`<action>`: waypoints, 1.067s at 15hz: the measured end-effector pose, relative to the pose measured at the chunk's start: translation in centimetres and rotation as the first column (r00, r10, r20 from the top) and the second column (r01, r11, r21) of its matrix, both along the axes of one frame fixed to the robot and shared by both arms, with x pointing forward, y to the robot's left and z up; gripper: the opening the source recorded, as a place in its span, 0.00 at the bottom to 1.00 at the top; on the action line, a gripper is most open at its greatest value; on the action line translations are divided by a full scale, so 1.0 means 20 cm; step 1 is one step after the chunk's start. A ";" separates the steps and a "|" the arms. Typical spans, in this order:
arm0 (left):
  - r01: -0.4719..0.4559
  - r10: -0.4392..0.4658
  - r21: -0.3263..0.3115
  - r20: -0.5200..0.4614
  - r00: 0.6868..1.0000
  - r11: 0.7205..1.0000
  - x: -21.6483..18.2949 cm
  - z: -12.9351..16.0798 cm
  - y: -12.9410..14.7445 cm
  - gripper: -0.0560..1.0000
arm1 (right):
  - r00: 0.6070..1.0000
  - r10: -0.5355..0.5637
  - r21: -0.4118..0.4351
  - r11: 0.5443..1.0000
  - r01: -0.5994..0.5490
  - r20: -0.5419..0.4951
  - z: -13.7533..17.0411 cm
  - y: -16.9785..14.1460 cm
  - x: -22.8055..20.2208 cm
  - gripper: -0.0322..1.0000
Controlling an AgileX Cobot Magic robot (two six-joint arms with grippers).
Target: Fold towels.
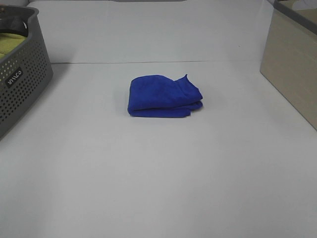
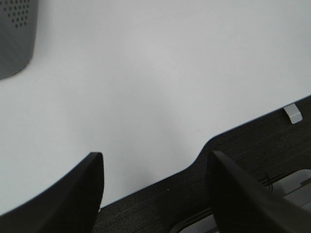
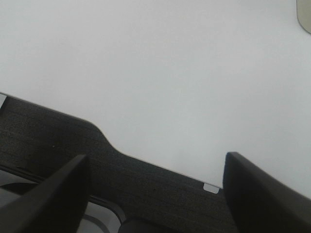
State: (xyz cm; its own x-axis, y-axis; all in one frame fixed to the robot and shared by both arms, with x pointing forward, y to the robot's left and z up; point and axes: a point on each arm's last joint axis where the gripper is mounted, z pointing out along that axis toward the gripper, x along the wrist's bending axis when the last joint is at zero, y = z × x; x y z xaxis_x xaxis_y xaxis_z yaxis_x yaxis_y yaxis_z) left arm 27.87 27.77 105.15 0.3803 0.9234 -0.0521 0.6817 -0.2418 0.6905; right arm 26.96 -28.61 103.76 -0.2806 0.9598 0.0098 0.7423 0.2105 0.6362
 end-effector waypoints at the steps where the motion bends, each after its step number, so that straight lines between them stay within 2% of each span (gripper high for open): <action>1: 0.008 -0.008 -0.002 0.000 1.000 1.000 0.00 0.00 0.00 0.61 | 1.000 0.001 0.002 1.000 -0.001 0.014 -0.02 0.00 0.01 0.75; 13: 0.010 -0.010 0.001 0.008 1.000 1.000 0.00 0.00 0.00 0.61 | 1.000 0.002 0.006 1.000 -0.002 0.029 -0.02 0.00 0.02 0.75; 16: -0.088 0.089 -0.012 0.082 0.993 0.996 -0.05 0.01 0.02 0.61 | 0.992 -0.108 0.015 0.994 0.107 0.062 -0.02 -0.02 0.01 0.75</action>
State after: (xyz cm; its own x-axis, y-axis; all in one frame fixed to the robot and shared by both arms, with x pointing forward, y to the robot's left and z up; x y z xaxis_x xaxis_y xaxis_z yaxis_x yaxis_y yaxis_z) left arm 26.84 28.25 105.44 0.3002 0.9534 -0.0313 0.6409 -0.1773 0.7469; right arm 27.18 -28.91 103.41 -0.1762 0.9843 0.0066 0.7191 0.1241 0.6837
